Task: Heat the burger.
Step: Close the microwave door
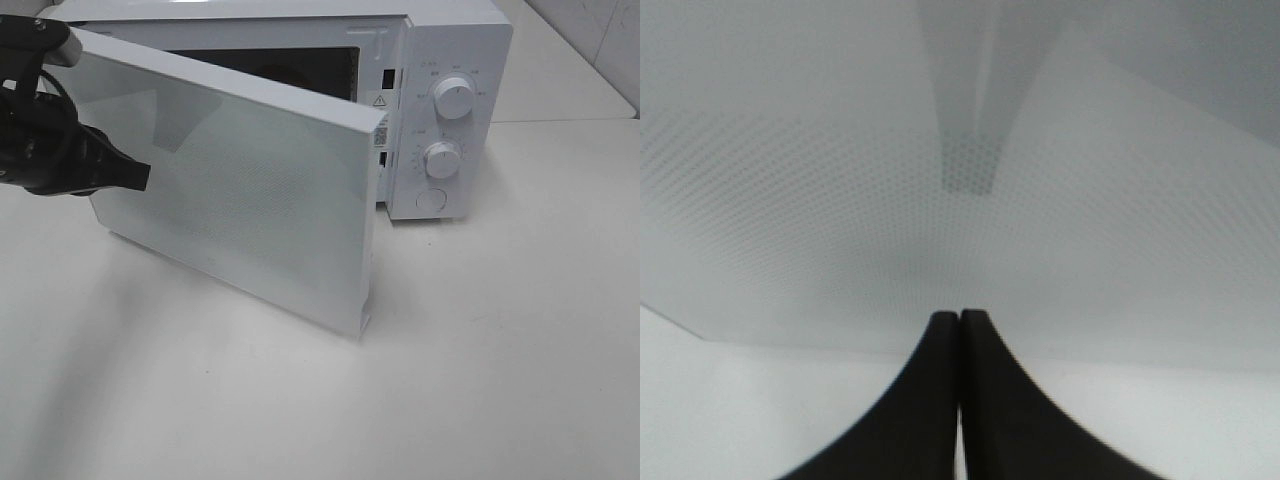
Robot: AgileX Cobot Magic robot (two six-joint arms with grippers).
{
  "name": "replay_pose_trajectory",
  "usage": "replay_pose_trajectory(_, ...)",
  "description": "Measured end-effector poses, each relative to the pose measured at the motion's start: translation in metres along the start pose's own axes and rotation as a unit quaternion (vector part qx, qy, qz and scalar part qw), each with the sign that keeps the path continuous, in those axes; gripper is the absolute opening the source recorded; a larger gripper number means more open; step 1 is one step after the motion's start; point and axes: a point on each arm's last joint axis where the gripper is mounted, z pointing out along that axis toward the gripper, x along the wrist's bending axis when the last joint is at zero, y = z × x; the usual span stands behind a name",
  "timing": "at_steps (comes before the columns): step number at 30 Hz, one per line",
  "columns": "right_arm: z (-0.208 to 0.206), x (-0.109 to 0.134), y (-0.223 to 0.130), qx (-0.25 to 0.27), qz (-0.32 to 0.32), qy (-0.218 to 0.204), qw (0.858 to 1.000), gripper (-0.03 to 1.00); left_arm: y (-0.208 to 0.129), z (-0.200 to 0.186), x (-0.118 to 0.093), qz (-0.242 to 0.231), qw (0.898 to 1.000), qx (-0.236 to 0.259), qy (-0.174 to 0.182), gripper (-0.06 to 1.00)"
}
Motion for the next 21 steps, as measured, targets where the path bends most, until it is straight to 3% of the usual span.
replay_pose_trajectory(9,0.000,0.000,0.000,0.000,0.000,0.000,1.000,0.55,0.010,0.020,-0.015,0.019,1.000,0.001,-0.013,0.00)
replay_pose_trajectory(16,0.000,0.000,0.000,0.000,0.000,0.000,1.000,0.55,0.027,0.043,-0.035,0.044,0.999,-0.024,-0.005,0.00)
replay_pose_trajectory(21,0.000,0.000,0.000,0.000,0.000,0.000,1.000,0.55,0.040,0.056,-0.039,0.048,0.998,-0.036,-0.006,0.00)
